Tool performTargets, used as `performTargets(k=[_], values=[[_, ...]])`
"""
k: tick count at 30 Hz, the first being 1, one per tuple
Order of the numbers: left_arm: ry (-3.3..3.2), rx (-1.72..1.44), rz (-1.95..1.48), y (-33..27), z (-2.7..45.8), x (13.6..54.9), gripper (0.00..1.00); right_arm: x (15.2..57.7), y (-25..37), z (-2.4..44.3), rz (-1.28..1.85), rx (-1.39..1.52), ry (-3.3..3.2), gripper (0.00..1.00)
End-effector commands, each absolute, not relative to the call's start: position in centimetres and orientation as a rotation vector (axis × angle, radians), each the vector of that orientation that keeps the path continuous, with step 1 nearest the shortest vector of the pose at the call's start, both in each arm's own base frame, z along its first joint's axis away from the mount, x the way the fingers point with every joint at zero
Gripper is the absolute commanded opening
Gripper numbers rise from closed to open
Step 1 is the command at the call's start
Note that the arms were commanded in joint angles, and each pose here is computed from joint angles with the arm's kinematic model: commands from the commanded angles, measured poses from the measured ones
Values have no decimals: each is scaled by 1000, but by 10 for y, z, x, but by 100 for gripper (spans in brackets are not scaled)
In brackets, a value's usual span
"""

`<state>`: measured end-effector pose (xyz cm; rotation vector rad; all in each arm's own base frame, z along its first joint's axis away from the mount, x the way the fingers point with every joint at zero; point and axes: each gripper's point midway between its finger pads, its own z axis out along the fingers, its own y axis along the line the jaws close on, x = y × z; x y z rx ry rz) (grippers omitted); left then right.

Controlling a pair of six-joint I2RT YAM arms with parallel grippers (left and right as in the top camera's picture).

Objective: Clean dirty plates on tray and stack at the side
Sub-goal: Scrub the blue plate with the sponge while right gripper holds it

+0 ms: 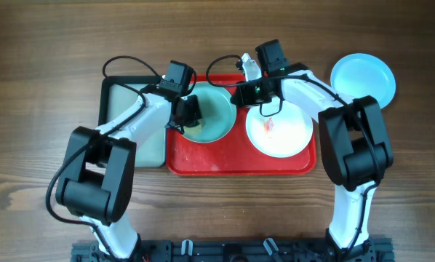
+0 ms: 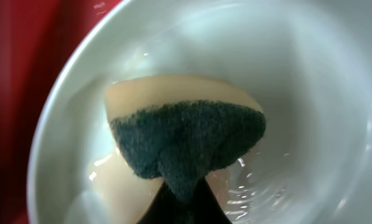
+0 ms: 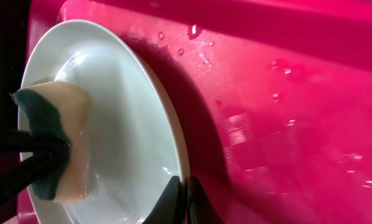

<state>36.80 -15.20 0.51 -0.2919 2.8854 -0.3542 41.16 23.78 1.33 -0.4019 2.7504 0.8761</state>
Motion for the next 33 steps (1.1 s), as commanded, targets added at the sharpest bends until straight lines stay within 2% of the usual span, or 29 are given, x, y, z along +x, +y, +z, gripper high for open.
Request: performTargets(k=[1, 6, 9, 13, 15, 20, 27, 29, 33], values=[[3009, -227, -715, -197, -32, 346, 4, 405, 243, 7, 930, -401, 2766, 4], [2953, -175, -938, -219, -14, 350, 4, 405, 243, 7, 930, -401, 2766, 4], [2843, -120, -963, -223, 26, 364, 4, 406, 243, 8, 930, -402, 2763, 4], [2700, -123, -803, -205, 78, 382, 4, 406, 243, 8, 930, -402, 2763, 4], [2696, -164, -671, -187, 85, 381, 4, 406, 243, 8, 929, -402, 2763, 4], [2828, -264, -322, -144, 50, 362, 4, 406, 243, 8, 929, -402, 2762, 4], [2934, -289, -253, -139, 11, 352, 4, 406, 243, 8, 929, -402, 2762, 4], [2949, -381, -218, -135, 0, 350, 4, 406, 243, 8, 930, -402, 2762, 4], [2936, -389, -353, -155, -7, 358, 4, 406, 243, 8, 929, -402, 2762, 4]])
